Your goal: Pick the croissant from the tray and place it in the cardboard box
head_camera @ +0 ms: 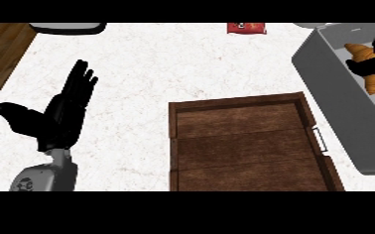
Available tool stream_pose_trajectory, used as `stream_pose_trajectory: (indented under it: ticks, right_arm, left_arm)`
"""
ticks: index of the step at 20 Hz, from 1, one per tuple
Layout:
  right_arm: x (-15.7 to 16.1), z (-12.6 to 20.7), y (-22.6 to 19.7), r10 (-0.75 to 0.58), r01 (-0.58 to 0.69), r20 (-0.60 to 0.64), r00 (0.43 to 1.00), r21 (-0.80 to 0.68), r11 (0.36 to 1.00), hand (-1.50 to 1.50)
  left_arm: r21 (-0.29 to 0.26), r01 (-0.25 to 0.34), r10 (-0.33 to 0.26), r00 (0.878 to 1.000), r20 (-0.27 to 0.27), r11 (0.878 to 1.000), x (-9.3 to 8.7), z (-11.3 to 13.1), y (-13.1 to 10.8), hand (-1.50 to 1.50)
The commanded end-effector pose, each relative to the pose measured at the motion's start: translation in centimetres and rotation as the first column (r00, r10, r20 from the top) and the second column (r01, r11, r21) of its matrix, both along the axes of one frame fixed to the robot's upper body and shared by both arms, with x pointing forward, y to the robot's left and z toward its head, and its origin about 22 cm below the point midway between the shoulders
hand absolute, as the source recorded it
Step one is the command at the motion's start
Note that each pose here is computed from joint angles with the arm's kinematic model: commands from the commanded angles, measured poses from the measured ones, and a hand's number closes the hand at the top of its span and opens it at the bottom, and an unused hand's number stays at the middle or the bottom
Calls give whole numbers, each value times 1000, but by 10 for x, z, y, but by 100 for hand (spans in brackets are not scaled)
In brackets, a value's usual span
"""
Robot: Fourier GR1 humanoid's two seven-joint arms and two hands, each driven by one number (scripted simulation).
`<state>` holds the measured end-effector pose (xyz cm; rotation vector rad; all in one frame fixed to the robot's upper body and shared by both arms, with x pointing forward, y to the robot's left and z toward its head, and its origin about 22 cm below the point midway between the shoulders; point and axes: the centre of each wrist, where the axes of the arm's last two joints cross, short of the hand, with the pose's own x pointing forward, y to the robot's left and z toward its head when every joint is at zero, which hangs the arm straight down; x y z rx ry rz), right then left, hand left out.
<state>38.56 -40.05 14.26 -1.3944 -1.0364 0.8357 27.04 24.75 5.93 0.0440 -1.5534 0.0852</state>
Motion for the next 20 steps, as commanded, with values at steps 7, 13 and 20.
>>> stream_pose_trajectory:
  ticks: [7, 13, 20]
  right_arm:
    - [0, -30, -40, 19, -21, 17, 1000, 157, 987, -150]
    - [9, -1, -31, 62, -175, 433, 899, 224, 959, -150]
    - [9, 29, -50, -93, -298, 553, 828, 573, 763, -150]
  left_arm:
    - [-23, 31, -31, 1000, 0, 999, 0, -13, 1, 0]
    - [-26, 1, -1, 1000, 0, 1000, 9, 7, 7, 0]
    - [4, -23, 23, 1000, -8, 1000, -6, -5, 6, 0]
